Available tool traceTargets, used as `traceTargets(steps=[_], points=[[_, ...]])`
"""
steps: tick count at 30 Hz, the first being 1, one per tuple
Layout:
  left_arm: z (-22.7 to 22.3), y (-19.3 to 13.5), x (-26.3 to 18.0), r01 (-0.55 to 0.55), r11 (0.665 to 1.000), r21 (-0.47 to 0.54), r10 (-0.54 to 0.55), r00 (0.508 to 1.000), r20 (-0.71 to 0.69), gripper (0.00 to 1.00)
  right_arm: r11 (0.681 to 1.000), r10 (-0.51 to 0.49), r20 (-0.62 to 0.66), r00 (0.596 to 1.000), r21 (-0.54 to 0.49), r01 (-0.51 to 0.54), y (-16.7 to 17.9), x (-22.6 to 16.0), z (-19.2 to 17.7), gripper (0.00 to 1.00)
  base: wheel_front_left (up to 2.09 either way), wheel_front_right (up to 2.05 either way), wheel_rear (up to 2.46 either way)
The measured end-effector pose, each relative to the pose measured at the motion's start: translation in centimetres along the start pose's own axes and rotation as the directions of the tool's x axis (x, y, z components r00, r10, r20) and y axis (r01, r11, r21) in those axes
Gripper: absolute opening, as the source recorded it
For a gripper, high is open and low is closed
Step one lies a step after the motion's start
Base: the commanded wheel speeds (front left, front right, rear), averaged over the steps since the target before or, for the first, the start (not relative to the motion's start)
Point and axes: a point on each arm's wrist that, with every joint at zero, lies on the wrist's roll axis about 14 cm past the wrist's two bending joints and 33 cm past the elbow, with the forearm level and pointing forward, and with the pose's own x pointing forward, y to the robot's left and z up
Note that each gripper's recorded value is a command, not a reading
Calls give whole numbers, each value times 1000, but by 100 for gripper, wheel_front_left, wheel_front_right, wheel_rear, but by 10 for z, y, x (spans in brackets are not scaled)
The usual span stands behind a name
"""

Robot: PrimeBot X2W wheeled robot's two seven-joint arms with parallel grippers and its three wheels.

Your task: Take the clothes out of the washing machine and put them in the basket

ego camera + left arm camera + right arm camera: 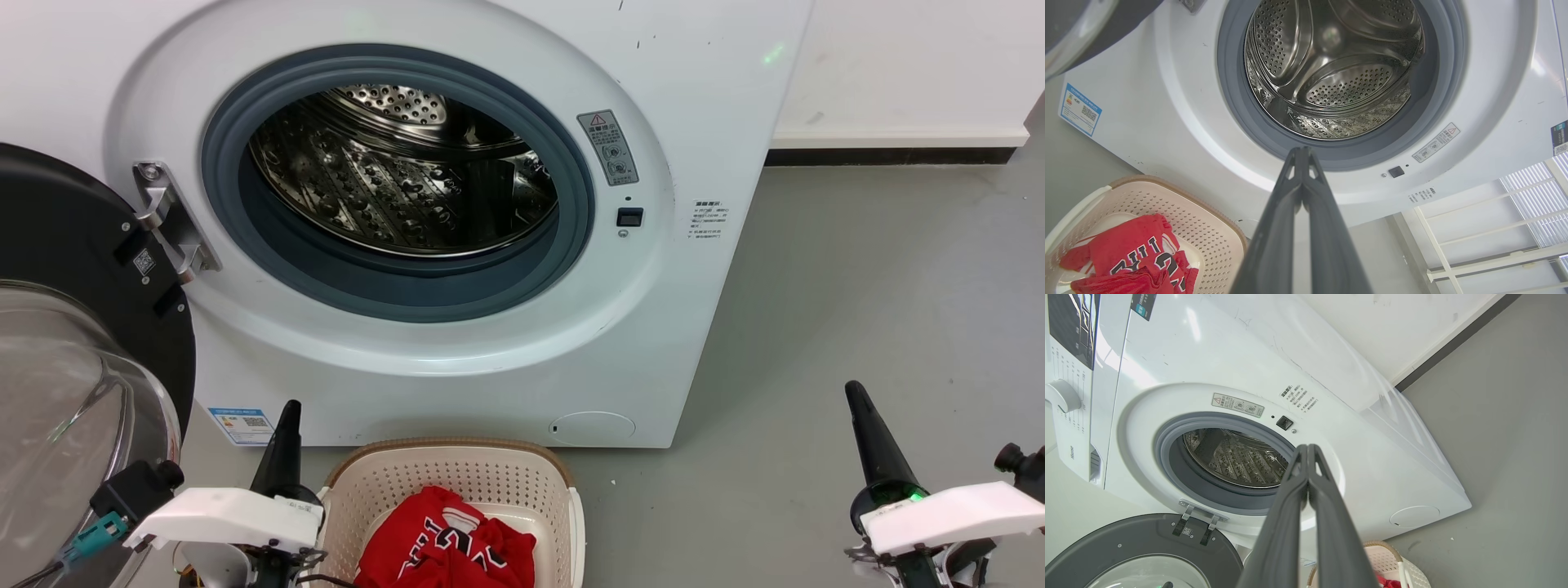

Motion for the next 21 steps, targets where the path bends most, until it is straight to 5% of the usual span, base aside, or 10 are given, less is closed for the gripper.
traceTargets(steps=[21], points=[[2,2,2,3,970,-242,-4,1000,-2,0,971,-26,10,1000,240,23,-9,4,2,0,0,0,0]])
